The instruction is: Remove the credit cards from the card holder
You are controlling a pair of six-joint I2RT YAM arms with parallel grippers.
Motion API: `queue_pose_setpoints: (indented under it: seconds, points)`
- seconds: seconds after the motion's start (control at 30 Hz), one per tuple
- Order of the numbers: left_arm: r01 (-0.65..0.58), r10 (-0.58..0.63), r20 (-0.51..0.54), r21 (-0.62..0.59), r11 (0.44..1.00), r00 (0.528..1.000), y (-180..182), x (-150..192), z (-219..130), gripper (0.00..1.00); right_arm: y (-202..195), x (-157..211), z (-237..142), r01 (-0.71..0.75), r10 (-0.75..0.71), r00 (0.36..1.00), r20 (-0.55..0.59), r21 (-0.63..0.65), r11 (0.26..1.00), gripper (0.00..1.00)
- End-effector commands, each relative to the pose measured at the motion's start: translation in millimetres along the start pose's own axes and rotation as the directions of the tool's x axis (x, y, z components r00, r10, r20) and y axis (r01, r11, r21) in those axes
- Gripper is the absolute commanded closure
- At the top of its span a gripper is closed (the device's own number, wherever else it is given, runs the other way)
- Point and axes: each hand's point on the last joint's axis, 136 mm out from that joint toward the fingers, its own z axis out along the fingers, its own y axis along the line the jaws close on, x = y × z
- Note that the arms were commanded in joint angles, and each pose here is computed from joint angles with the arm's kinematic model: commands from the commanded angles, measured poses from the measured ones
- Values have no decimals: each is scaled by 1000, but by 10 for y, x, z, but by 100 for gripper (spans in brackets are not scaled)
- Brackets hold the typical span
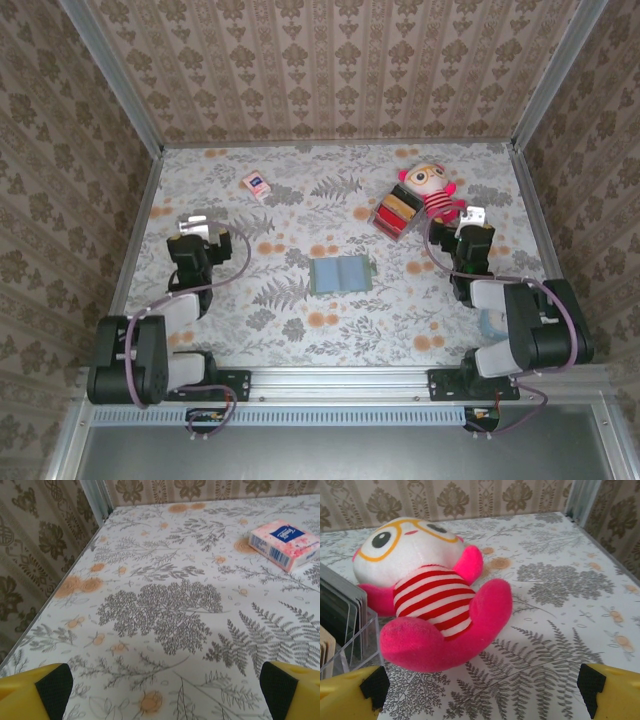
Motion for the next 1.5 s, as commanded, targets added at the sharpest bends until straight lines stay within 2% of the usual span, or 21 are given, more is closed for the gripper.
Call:
queue_pose_setpoints:
  seconds: [0.0, 0.37, 0.83, 1.03, 1.47]
  points:
    - [-23, 14, 113, 80, 997, 994, -126, -244, 49, 0, 182, -69, 8, 12, -4, 998, 69, -111, 994, 0]
    - [-39, 37, 50, 56, 998, 998, -156, -18, 381, 0, 256, -28, 107, 31, -29, 999, 15, -138, 990, 0]
    - [-24, 23, 31, 46, 999, 999, -125, -7, 399, 0, 310, -29, 60, 47, -41, 998, 40, -174, 984, 0]
    - [-25, 23, 31, 46, 999, 999, -125, -11, 399, 0, 295, -18, 138, 41, -42, 999, -6, -153, 987, 0]
    - [-22, 21, 26, 53, 998, 999, -126, -6, 406, 0, 293, -21, 136, 41, -42, 999, -4, -152, 988, 0]
